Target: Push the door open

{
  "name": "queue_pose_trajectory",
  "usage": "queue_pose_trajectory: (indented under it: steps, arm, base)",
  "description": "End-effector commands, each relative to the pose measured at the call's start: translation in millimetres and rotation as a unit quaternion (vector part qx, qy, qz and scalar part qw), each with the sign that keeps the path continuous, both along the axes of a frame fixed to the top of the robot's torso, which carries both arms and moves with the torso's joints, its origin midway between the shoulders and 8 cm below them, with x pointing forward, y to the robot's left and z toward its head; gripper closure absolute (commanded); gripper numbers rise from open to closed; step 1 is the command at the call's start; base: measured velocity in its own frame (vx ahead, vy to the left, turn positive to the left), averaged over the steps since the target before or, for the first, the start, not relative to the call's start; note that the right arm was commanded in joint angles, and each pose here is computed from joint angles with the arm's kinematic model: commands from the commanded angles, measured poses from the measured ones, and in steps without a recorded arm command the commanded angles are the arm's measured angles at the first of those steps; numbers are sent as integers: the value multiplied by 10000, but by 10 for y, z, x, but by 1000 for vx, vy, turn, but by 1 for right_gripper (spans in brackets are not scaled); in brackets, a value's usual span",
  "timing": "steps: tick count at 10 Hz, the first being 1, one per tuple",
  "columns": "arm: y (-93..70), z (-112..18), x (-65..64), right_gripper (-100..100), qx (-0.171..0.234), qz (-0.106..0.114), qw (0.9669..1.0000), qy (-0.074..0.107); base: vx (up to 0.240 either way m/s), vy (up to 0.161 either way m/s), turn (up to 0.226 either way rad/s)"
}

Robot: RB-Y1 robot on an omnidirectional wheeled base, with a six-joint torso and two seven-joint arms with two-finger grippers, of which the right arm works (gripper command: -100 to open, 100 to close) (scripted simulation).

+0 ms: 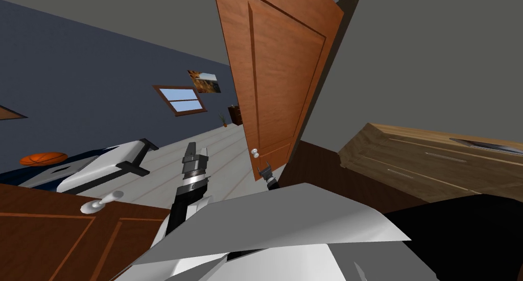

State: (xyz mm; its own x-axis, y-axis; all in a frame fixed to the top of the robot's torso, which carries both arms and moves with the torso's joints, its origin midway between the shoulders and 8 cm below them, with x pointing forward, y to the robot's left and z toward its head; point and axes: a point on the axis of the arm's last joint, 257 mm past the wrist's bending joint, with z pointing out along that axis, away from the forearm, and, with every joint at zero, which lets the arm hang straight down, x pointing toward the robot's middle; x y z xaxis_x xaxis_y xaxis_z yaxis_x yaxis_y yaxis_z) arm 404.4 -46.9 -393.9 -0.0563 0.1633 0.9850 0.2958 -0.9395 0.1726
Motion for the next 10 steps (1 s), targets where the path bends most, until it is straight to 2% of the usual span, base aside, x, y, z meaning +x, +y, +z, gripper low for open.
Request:
queue_pose_trajectory:
  steps: [1,4,5,6,7,10]
  arm:
    - [42,6,-10,-100,322,-30,9994,112]
    - [113,19,-28,-100,753,-73,9968,254]
    - [90,15,-16,-100,641,-62,9977,218]
    - [-73,-45,-9,-100,505,-72,9984,228]
    - [-144,-66,-2,-100,438,-78,9987,227]
    - [-230,-79,30,-100,387,-110,9989,221]
  base:
    - [-36,-30,43]
    - [-33,-23,32]
    - [-16,-10,8]
    - [73,32,25]
    - [153,55,23]
    - [207,71,19]
